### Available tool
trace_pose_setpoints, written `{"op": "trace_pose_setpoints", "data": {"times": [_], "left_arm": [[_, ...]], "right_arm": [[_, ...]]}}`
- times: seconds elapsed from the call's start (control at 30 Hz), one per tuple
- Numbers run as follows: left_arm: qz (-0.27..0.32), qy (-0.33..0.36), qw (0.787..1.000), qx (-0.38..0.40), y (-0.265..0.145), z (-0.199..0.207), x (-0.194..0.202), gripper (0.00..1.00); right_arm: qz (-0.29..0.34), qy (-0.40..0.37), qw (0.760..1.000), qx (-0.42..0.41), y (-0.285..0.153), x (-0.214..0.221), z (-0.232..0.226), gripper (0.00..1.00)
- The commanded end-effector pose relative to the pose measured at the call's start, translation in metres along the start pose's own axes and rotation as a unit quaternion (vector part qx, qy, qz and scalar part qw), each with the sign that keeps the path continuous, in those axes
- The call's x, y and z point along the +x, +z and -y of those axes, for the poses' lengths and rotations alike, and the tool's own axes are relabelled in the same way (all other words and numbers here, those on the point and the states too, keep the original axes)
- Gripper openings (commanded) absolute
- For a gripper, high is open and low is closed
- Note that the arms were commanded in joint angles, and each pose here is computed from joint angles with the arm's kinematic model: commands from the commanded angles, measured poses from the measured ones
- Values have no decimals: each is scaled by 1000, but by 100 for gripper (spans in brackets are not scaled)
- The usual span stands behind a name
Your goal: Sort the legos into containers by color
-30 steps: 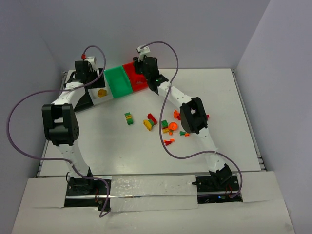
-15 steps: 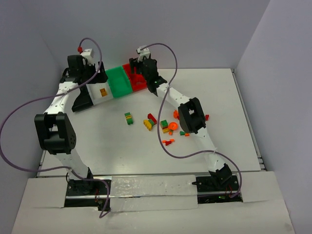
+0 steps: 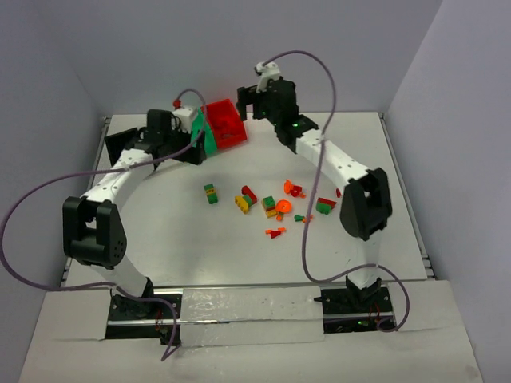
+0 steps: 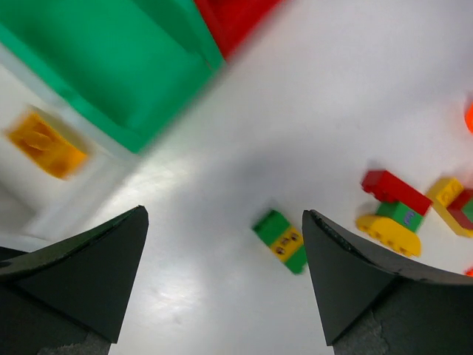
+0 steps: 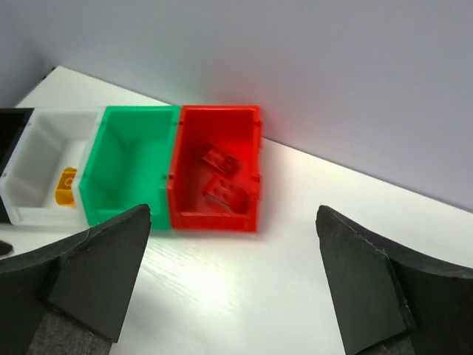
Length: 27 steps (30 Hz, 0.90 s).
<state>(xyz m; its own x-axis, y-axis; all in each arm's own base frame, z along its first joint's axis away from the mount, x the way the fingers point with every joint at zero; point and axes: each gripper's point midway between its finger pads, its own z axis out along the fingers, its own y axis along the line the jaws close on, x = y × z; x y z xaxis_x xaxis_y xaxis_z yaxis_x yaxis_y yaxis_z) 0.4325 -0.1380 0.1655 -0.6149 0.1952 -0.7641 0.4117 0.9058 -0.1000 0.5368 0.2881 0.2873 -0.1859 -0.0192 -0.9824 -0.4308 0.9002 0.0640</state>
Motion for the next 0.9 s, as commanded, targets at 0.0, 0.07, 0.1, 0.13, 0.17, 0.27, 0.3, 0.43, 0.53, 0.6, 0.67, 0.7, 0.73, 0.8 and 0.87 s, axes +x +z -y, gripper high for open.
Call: {"op": "trace_pose_setpoints", "data": {"times": [0.0, 0.07, 0.1, 0.13, 0.17, 0.27, 0.3, 0.43, 0.53, 0.6, 0.67, 0.7, 0.73, 0.8, 0.87], "left_arm": [[-51, -87, 990, -95, 2, 11, 35, 99], [-73, -102, 987, -98, 5, 24, 46, 99], [-87, -114, 984, -106, 6, 28, 52, 99], [-93, -122, 982, -110, 6, 30, 52, 99], [-106, -131, 979, -113, 6, 31, 58, 99], [-156, -163, 966, -129, 12, 33, 79, 84], [-179, -170, 960, -132, 17, 33, 91, 83], [-205, -182, 954, -119, 28, 40, 105, 83], [-216, -182, 952, -116, 34, 43, 104, 84], [-222, -177, 952, -115, 36, 44, 107, 85], [-230, -173, 951, -114, 37, 46, 113, 86], [-234, -171, 950, -113, 37, 47, 117, 85], [-238, -169, 950, -111, 37, 50, 122, 85], [-249, -163, 949, -108, 35, 54, 135, 84], [-251, -158, 949, -103, 37, 56, 138, 83]], "right_arm": [[-38, 25, 997, 61, -55, 13, 57, 100], [-64, 31, 994, 79, -72, 37, 71, 100], [-67, 35, 993, 86, -83, 40, 77, 100], [-61, 36, 993, 92, -94, 36, 81, 100], [-68, 37, 992, 97, -98, 43, 84, 100], [-69, 43, 991, 109, -116, 47, 91, 100], [-71, 44, 991, 109, -119, 49, 91, 100], [-80, 52, 990, 105, -126, 57, 88, 100], [-84, 53, 990, 101, -127, 59, 87, 100], [-85, 52, 990, 100, -127, 59, 86, 100], [-84, 50, 990, 101, -128, 59, 87, 100], [-84, 50, 990, 101, -127, 59, 87, 100], [-85, 49, 990, 101, -127, 60, 88, 100], [-86, 51, 990, 101, -126, 60, 88, 100], [-87, 53, 990, 99, -126, 62, 87, 100]]}}
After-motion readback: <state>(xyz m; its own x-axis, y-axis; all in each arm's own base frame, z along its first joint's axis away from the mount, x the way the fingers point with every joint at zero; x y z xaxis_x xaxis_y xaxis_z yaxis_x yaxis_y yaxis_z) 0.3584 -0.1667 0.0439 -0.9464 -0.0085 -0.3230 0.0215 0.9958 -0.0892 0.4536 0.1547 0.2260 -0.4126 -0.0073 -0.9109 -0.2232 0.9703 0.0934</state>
